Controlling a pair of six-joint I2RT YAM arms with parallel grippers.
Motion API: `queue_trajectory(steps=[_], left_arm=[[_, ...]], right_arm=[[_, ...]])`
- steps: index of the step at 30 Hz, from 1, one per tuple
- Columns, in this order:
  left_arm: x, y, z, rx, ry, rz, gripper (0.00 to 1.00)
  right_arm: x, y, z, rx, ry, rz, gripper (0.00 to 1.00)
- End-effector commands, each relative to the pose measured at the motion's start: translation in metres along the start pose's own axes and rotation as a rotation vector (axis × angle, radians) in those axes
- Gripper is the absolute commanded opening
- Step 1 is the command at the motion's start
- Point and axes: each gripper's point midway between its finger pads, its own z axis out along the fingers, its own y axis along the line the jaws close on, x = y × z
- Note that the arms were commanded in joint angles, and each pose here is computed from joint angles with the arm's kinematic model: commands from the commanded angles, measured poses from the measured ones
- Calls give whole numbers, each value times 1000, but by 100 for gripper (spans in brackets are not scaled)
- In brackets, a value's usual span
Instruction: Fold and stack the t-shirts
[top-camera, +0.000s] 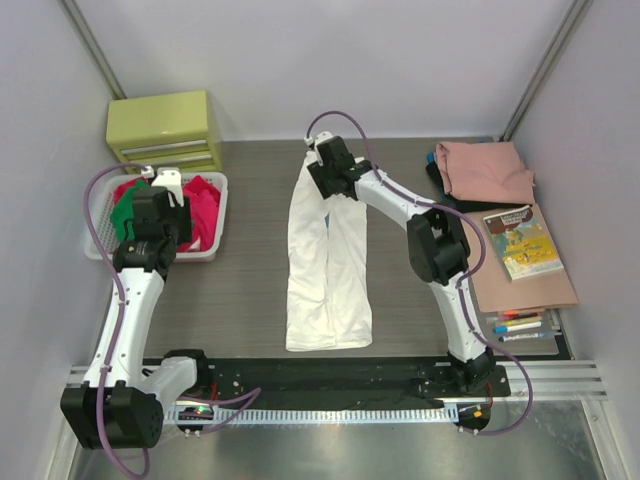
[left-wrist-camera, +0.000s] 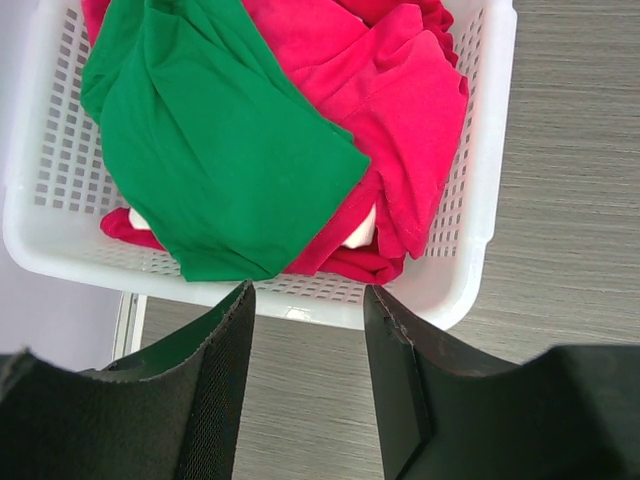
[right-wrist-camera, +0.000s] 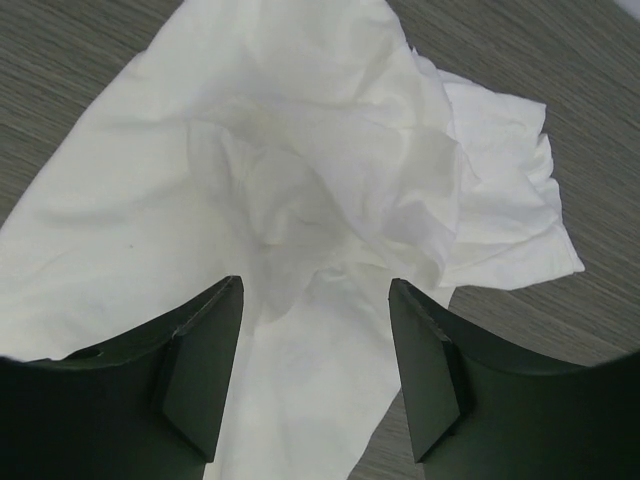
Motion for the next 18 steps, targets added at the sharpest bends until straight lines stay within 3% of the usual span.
queue_trajectory(steps=[1, 18], left_arm=[[-4, 1, -1, -2, -21, -2, 49], [3, 2, 4, -7, -4, 22, 50]], right_arm=[[-42, -2, -4, 9, -95, 14, 65], [-39, 38, 32, -38, -80, -11, 66]])
